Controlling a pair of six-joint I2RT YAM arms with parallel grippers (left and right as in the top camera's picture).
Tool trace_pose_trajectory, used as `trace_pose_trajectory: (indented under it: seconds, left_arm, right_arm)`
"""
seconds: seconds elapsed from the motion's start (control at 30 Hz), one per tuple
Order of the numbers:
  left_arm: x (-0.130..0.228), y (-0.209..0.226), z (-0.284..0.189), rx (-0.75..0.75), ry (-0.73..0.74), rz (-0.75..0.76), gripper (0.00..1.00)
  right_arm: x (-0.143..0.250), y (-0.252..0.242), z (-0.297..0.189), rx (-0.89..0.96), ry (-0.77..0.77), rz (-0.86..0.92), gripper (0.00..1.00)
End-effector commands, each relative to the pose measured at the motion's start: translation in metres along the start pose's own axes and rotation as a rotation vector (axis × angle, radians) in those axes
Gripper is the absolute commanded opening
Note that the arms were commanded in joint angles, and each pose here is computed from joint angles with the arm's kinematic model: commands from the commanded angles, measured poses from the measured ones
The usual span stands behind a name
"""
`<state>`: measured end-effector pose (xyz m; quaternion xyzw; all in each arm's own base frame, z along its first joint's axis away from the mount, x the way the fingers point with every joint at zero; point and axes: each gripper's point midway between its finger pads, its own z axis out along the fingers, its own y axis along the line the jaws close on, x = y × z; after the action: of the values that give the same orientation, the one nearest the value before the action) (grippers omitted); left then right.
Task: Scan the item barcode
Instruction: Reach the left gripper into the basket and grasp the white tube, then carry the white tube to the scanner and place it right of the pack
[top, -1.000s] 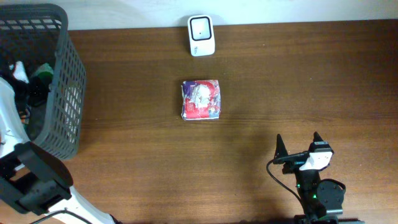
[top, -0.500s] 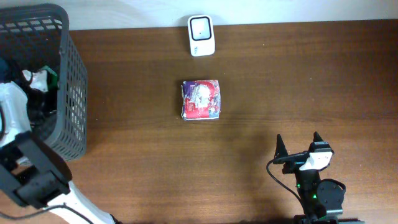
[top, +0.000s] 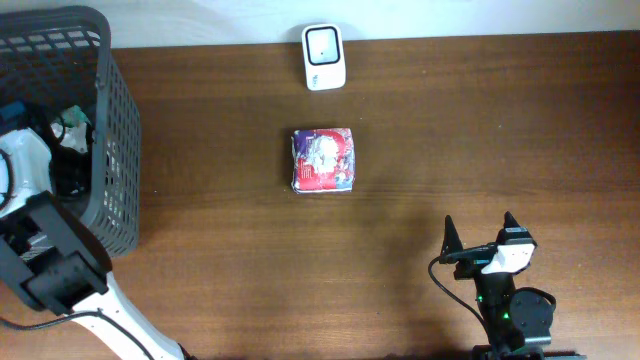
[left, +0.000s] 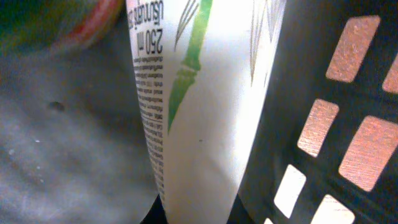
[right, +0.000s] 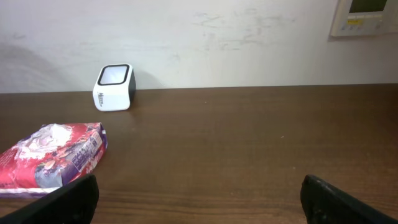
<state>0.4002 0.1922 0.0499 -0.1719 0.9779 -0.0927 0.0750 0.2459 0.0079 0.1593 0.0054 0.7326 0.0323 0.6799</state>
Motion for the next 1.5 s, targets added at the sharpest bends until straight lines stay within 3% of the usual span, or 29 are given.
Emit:
trace_pose_trajectory:
  seconds: [0.0,0.2,0.37,0.47,0.7,0.9,1.03,1.1,1.2,1.27,1.37,1.47]
  left_arm:
    - [-0.032,-0.006,-0.039,0.025,-0.099,-0.072,0.0]
    - [-0.074,-0.076,-0.153,0.333,-0.325,0.019,0.0]
    - [-0.071,-0.126,-0.229,0.544,-0.438,0.111,0.0]
    - [-0.066,-0.144,-0.247,0.644,-0.454,0.14,0.0]
    - [-0.055,-0.152,-0.267,0.646,-0.478,0.159,0.0]
    - [-0.045,-0.165,-0.322,0.608,-0.632,0.263,0.0]
    - [-0.044,-0.164,-0.345,0.598,-0.692,0.25,0.0]
    - [-0.039,-0.172,-0.361,0.643,-0.715,0.245,0.0]
    - [-0.014,-0.212,-0.39,0.859,-0.709,0.376,0.0]
    - [-0.003,-0.239,-0.384,0.914,-0.643,0.406,0.0]
    - [0.005,-0.272,-0.357,0.849,-0.559,0.42,0.0]
    - [0.011,-0.305,-0.313,0.637,-0.485,0.441,0.0]
  right_arm:
    - [0.003,0.0,0.0,-0.001,0.003,0.007,0.99]
    - [0.003,0.0,0.0,-0.001,0.003,0.007,0.99]
    - [0.003,0.0,0.0,-0.001,0.003,0.007,0.99]
    - [0.003,0.0,0.0,-0.001,0.003,0.007,0.99]
    - [0.003,0.0,0.0,-0.001,0.003,0.007,0.99]
    - [0.003,0.0,0.0,-0.001,0.003,0.007,0.99]
    - [0.003,0.0,0.0,-0.001,0.003,0.007,0.99]
    - [0.003,0.0,0.0,-0.001,0.002,0.007,0.99]
    - [0.003,0.0,0.0,-0.001,0.002,0.007,0.99]
    - [0.003,0.0,0.0,-0.001,0.003,0.007,0.99]
    - [0.003,0.0,0.0,-0.001,0.003,0.007,0.99]
    - [0.003,0.0,0.0,-0.001,0.002,0.007,0.99]
